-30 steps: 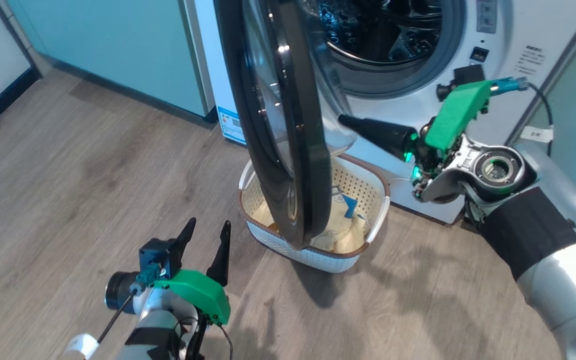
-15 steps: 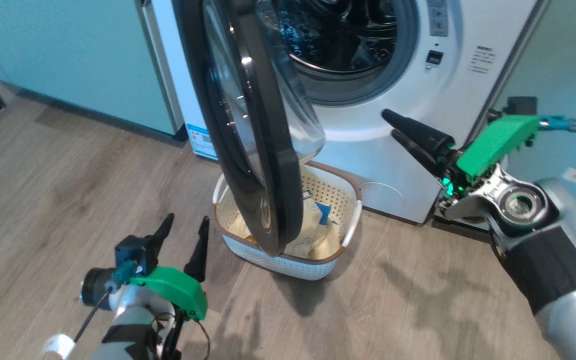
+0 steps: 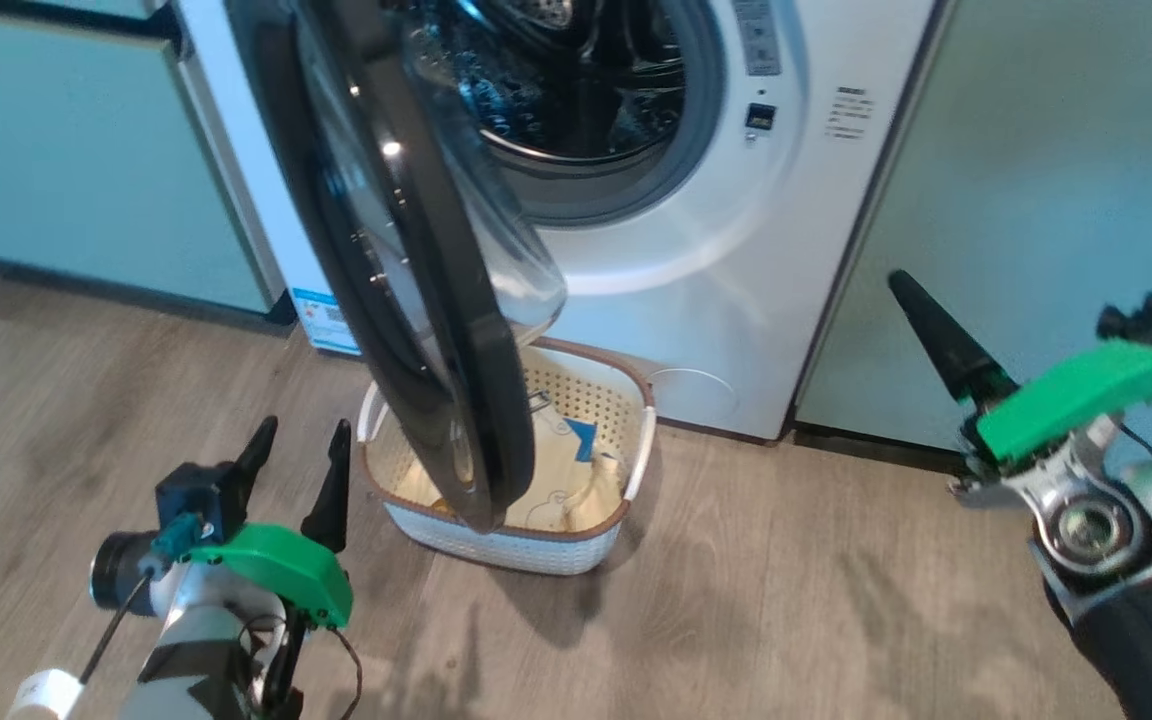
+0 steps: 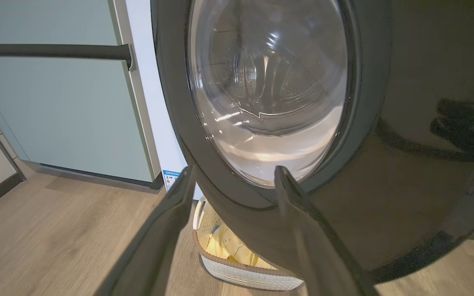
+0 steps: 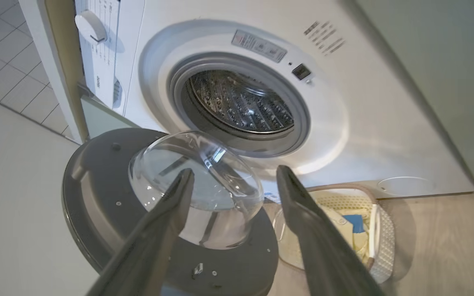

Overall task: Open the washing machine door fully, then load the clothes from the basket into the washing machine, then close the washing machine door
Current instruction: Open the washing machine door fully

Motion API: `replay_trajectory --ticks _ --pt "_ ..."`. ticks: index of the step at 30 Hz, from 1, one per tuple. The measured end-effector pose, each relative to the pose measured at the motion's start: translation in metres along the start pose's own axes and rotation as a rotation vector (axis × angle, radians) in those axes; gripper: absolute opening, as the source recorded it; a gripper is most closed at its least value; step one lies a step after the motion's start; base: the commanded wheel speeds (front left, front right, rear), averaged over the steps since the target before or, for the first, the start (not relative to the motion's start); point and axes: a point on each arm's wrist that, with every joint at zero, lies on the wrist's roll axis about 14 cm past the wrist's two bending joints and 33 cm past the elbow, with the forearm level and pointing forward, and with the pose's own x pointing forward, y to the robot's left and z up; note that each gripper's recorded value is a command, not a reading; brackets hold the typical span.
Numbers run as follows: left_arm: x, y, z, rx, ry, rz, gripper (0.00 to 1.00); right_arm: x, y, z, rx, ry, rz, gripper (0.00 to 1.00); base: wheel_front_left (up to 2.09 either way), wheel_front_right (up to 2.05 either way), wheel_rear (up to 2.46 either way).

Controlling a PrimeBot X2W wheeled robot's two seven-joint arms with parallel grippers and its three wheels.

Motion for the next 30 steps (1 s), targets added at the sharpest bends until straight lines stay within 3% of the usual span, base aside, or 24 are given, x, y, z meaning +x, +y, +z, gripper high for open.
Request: replay_trajectory --ticks 14,20,30 --pt "-0.004 -0.017 -0.011 0.001 0.034 -0.063 1.00 -0.089 -0.051 0.036 -0.169 -0.279 -0.168 1.00 0.00 0.00 0.00" --pt "-0.006 -0.021 -0.017 0.011 0.053 -0.079 1.00 -0.136 -0.071 0.070 -0.272 -0.432 -0.274 1.00 0.00 0.00 0.00" --pt "-0.002 -0.027 -0.013 0.012 0.043 -0.097 1.00 -0.188 -0.088 0.053 -0.449 -0.458 -0.413 1.00 0.00 0.00 0.00"
